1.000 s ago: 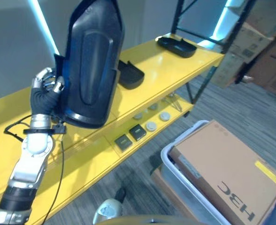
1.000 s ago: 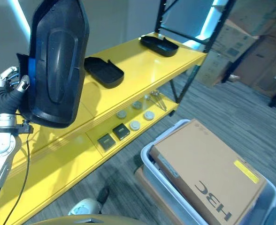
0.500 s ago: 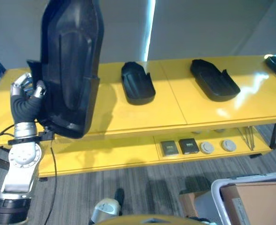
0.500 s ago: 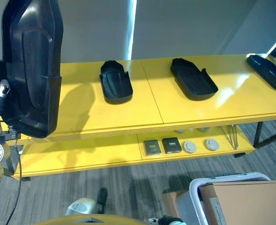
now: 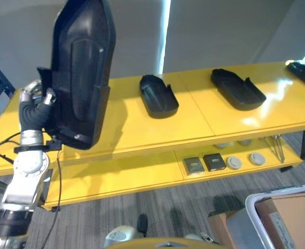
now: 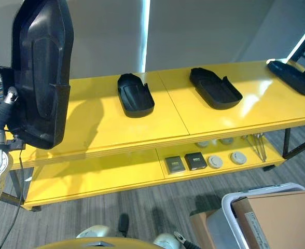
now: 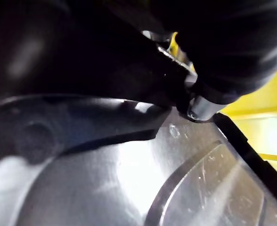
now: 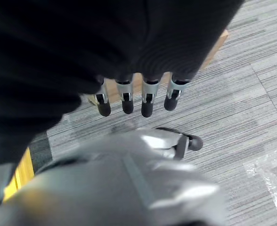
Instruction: Move parts from the plastic box to the shelf.
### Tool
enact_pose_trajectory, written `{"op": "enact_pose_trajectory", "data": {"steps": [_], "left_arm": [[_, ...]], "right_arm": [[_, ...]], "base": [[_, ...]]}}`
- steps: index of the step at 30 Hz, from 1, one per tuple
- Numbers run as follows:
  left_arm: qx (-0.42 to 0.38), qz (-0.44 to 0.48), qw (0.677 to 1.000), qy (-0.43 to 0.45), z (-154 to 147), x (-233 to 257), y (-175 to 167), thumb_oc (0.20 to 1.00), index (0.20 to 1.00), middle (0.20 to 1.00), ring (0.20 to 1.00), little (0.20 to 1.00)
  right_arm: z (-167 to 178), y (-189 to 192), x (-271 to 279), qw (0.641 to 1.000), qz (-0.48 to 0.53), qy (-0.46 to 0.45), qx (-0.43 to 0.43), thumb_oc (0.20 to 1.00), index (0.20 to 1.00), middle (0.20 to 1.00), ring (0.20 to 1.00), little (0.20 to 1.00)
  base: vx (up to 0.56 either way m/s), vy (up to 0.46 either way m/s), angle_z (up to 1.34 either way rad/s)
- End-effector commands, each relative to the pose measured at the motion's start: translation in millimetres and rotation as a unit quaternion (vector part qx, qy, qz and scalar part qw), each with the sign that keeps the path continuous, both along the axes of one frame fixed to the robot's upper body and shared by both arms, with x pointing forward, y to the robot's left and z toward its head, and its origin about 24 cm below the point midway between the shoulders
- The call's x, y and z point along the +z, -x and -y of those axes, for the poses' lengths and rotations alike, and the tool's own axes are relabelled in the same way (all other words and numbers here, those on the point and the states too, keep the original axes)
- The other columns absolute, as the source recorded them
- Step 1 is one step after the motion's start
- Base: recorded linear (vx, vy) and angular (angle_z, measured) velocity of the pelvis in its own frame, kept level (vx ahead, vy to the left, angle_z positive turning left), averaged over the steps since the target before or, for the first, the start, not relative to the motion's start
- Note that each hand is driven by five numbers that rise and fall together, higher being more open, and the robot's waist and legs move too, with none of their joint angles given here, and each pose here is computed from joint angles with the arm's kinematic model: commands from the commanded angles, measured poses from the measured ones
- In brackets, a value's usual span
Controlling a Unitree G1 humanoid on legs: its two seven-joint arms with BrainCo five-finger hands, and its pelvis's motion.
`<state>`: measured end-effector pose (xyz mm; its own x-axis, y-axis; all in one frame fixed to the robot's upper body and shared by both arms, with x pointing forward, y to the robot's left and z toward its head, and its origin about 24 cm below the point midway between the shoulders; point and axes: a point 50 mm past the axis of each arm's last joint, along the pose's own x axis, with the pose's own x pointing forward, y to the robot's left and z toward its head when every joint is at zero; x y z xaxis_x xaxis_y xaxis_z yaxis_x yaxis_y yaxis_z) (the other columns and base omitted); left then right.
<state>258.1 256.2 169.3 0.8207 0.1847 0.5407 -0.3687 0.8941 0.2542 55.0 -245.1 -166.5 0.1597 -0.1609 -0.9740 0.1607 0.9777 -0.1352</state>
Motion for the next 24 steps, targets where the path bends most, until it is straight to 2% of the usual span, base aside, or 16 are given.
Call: {"op": "enact_pose_trajectory", "data": {"steps": [1,7,17,20,24], "left_arm": [[-0.004,0.077,0.997,0.008,10.8,20.8,9.2,0.200,0.200,0.200,0.200,0.200],[-0.020,0.050,0.998,0.015,23.7,12.8,8.0,0.200,0.200,0.200,0.200,0.200],[-0.009,0.028,0.999,0.020,23.8,7.6,4.6,0.200,0.200,0.200,0.200,0.200],[-0.017,0.031,0.999,0.026,28.3,7.9,1.8,0.200,0.200,0.200,0.200,0.200],[-0.010,0.031,0.999,0.041,27.2,5.5,3.4,0.200,0.200,0.200,0.200,0.200]], "right_arm": [[0.2,30.7,-2.9,0.998,-0.049,-0.006,0.026,1.000,1.000,1.000,1.000,1.000],[4.6,31.4,-1.9,0.997,-0.071,0.002,0.035,1.000,1.000,1.000,1.000,1.000],[12.2,42.1,-0.3,0.994,-0.090,0.026,0.054,1.000,1.000,1.000,1.000,1.000],[16.4,39.5,1.0,0.995,-0.084,0.034,0.038,1.000,1.000,1.000,1.000,1.000],[22.7,38.1,3.0,0.994,-0.079,0.043,0.058,1.000,1.000,1.000,1.000,1.000]], "base": [[0.18,-0.093,0.87],[0.13,-0.093,0.27],[0.08,-0.052,-0.01],[-0.02,0.094,0.54],[0.06,0.256,0.22]]}}
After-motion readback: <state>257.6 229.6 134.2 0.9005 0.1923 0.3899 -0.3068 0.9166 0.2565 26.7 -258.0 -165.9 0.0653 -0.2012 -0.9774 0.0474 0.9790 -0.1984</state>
